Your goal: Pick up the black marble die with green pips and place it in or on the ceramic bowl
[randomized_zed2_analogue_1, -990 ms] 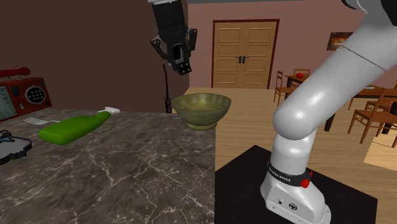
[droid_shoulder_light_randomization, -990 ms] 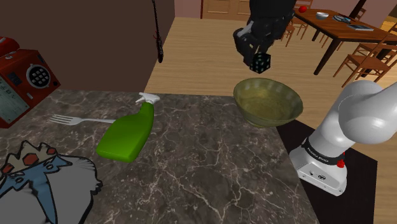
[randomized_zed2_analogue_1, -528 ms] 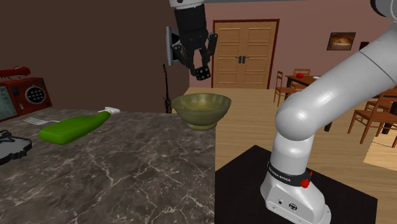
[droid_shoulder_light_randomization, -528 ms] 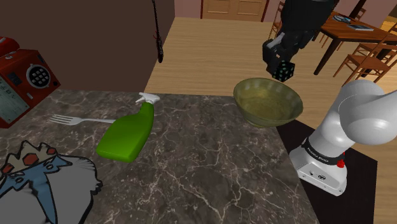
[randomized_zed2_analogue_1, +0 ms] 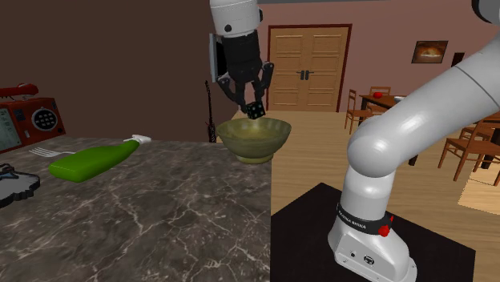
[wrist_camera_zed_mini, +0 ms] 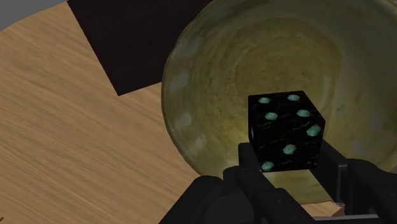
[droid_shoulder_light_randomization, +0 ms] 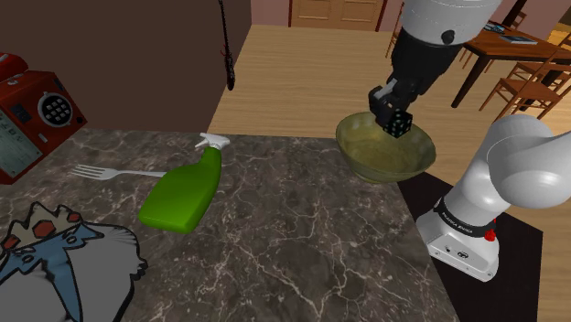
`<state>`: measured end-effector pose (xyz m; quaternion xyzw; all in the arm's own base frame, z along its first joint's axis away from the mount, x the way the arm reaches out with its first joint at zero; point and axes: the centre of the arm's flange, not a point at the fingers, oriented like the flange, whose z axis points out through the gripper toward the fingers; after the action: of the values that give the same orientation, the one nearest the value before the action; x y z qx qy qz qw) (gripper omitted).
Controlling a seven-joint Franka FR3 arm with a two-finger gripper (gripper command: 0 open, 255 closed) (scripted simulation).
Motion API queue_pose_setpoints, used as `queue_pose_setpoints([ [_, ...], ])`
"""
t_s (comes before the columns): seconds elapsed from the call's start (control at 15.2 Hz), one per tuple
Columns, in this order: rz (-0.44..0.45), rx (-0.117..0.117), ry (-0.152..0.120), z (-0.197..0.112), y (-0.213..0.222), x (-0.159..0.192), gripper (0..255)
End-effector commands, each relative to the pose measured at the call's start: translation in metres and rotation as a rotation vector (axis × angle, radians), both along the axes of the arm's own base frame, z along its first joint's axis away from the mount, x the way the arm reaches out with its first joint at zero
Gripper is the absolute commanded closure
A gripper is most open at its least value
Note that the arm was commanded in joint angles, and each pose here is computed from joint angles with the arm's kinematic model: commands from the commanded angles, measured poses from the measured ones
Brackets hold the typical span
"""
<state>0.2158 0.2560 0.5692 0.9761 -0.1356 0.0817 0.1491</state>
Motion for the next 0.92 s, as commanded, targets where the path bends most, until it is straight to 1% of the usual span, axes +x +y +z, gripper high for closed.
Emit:
queue_pose_setpoints([
  [0.0, 0.0, 0.0, 0.0, -0.0108, -0.0005, -0.0005, 255],
  [0.07, 0.0, 0.0, 0.0, -0.0173, -0.0005, -0.0005, 255],
  [0.59, 0.0, 0.0, 0.0, -0.0173, -0.0005, -0.0005, 255],
  [0.66, 0.0, 0.0, 0.0, -0.0173, -0.0005, -0.0005, 0],
  [0.86, 0.0, 0.0, 0.0, -0.0173, -0.0005, -0.0005, 0],
])
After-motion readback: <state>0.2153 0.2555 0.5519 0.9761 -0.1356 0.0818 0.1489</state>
